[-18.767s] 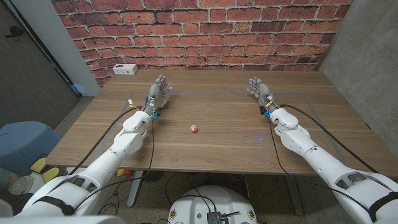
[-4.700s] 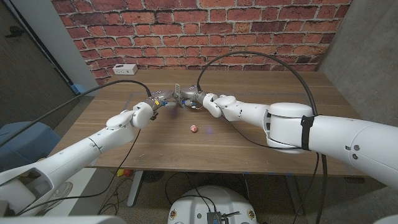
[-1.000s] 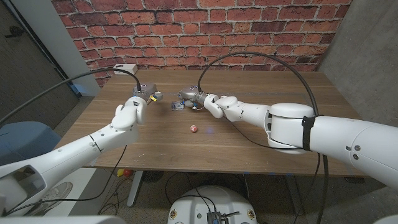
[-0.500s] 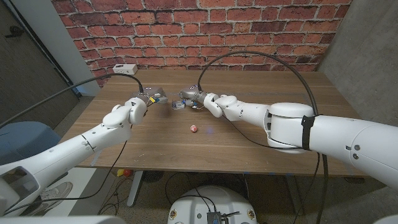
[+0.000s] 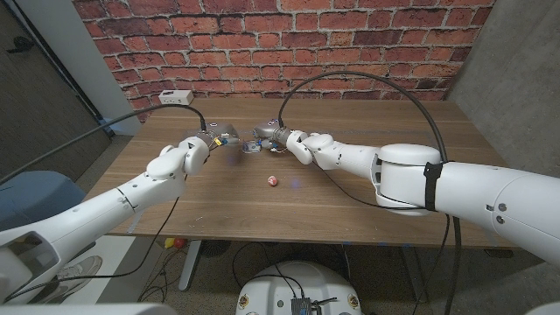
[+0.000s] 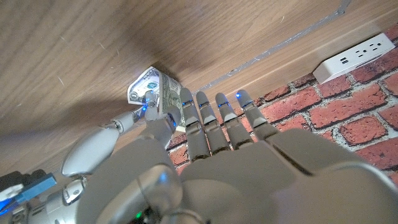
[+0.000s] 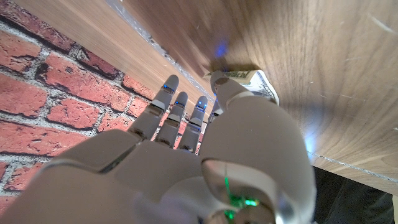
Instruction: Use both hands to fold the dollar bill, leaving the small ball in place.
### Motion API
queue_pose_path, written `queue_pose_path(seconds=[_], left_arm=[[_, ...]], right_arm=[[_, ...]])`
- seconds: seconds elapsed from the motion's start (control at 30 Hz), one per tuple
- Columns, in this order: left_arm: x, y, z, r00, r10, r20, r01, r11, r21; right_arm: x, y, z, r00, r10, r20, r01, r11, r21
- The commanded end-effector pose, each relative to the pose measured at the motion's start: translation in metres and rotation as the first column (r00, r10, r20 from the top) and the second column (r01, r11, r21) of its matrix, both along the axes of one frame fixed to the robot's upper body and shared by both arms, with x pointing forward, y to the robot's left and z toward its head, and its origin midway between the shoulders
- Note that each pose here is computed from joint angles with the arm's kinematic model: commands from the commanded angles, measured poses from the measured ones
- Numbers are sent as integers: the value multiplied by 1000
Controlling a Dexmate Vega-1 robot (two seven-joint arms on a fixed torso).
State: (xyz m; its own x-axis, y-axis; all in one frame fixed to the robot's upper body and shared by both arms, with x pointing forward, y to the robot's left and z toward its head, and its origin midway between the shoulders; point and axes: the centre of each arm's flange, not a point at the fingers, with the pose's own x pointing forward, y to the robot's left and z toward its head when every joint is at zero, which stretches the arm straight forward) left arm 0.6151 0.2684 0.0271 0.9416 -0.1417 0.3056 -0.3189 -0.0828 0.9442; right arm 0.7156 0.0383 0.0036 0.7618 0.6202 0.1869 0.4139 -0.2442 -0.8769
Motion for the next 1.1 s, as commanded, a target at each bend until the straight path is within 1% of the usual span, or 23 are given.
queue_pose_path(seconds=[0.03,0.13,0.27,0.47,0.63,0.8,0.9,1.0,1.07,1.1], left_arm=[[18,-9,-3,998,2,-64,1,999,43],[19,-11,-2,999,-22,-49,24,999,44],[21,-15,-2,998,-48,-47,50,998,41],[24,-18,-3,994,-82,-72,83,996,15],[24,-22,-4,991,-107,-80,108,994,4],[23,-25,-7,977,-186,-107,177,980,-85],[23,-27,-7,969,-222,-109,208,970,-122],[21,-28,-5,971,-217,-102,206,973,-109],[19,-31,-5,980,-173,-93,170,985,-43],[17,-32,-4,986,-137,-93,138,990,3]], right_arm=[[0,-1,2,1000,1,3,-1,1000,0],[1,-2,1,1000,-9,-1,9,1000,-2],[2,-2,1,1000,-19,-8,19,1000,-2],[3,-3,2,999,-32,-14,32,999,-1],[3,-3,2,999,-38,-17,38,999,-2],[3,-3,2,999,-30,-13,30,1000,-4],[2,-3,1,1000,-21,-9,21,1000,-2],[2,-4,1,1000,-7,-2,7,1000,-2],[1,-5,1,1000,3,2,-3,1000,2],[1,-5,1,1000,14,6,-14,1000,3]])
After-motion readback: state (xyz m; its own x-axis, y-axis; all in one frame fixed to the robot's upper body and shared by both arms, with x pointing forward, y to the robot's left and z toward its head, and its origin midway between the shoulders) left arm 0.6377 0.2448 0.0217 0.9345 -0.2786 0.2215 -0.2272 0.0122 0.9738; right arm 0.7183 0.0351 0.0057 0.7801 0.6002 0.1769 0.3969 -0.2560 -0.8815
